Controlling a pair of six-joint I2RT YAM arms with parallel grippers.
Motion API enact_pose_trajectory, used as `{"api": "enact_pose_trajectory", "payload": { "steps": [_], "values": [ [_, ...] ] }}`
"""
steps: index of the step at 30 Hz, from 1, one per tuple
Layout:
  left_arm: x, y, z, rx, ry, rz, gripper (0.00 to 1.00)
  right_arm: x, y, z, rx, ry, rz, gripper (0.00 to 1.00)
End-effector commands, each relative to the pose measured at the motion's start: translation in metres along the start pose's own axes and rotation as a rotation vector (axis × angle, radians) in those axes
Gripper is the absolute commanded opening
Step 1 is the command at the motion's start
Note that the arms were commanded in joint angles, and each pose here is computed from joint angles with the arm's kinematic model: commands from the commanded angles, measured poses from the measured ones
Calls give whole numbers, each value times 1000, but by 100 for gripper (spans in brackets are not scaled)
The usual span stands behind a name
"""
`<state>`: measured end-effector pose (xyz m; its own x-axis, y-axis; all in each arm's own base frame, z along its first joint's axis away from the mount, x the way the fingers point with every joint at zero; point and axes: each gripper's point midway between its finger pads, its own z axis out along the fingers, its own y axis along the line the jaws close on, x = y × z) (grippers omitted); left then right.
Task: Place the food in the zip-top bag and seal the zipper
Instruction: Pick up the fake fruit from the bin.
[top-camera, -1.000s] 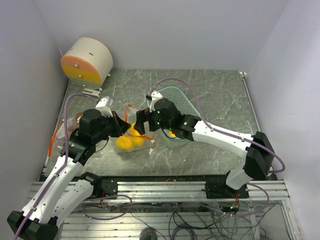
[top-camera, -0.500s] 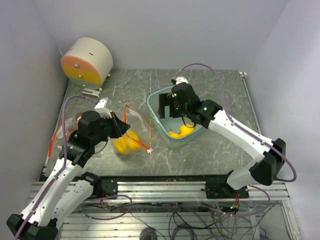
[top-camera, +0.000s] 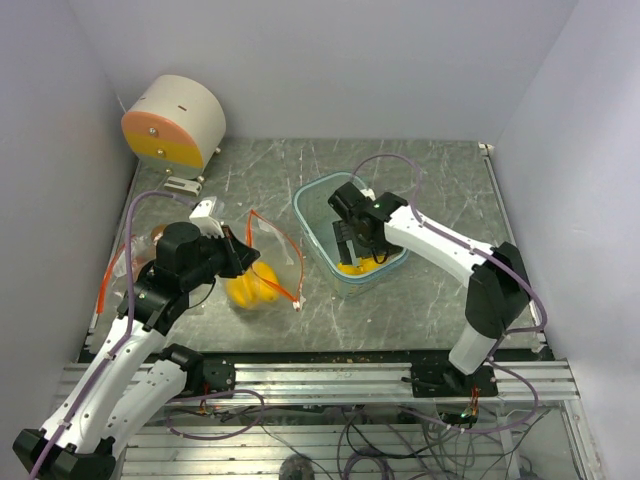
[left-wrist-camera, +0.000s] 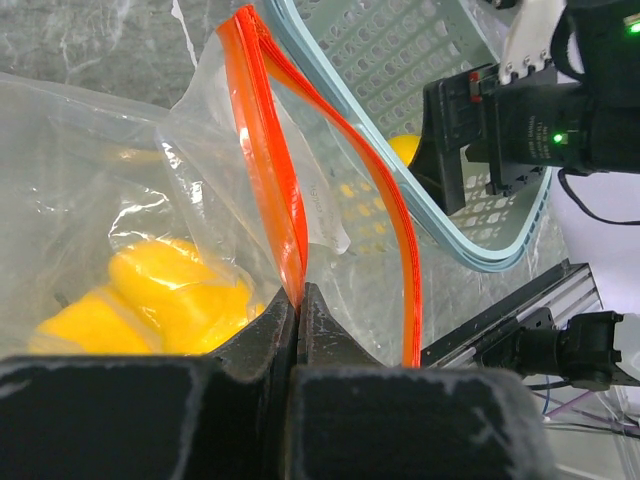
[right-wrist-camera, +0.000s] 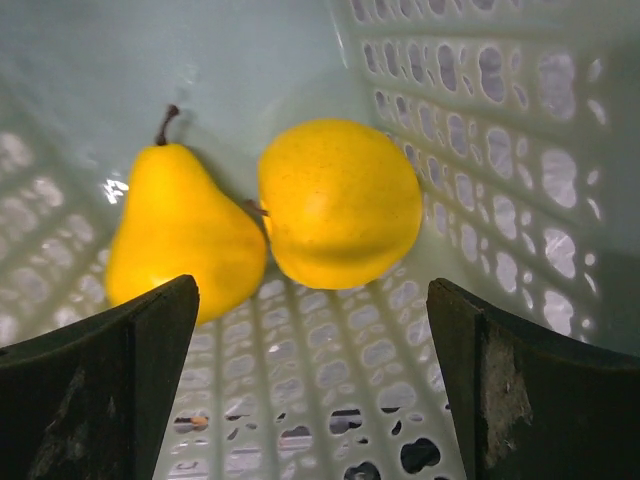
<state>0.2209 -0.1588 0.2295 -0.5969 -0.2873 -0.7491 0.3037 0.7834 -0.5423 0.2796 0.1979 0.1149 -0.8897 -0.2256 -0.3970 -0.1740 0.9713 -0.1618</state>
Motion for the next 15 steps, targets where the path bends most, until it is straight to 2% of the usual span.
{"api": "enact_pose_trajectory", "payload": {
  "steps": [1,10,12,15],
  "values": [
    [-5,-7,-3,27,-12,30,7,21,-21,17,93,81,-15,97],
    [0,-1,1,6,11,37,7,44,-25,64,126,160,-31,93],
    [0,1,1,0,11,35,7,48,-22,69,108,173,-36,86],
    [2,2,1,-5,12,32,7,47,-16,71,75,167,-30,67]
  ]
}}
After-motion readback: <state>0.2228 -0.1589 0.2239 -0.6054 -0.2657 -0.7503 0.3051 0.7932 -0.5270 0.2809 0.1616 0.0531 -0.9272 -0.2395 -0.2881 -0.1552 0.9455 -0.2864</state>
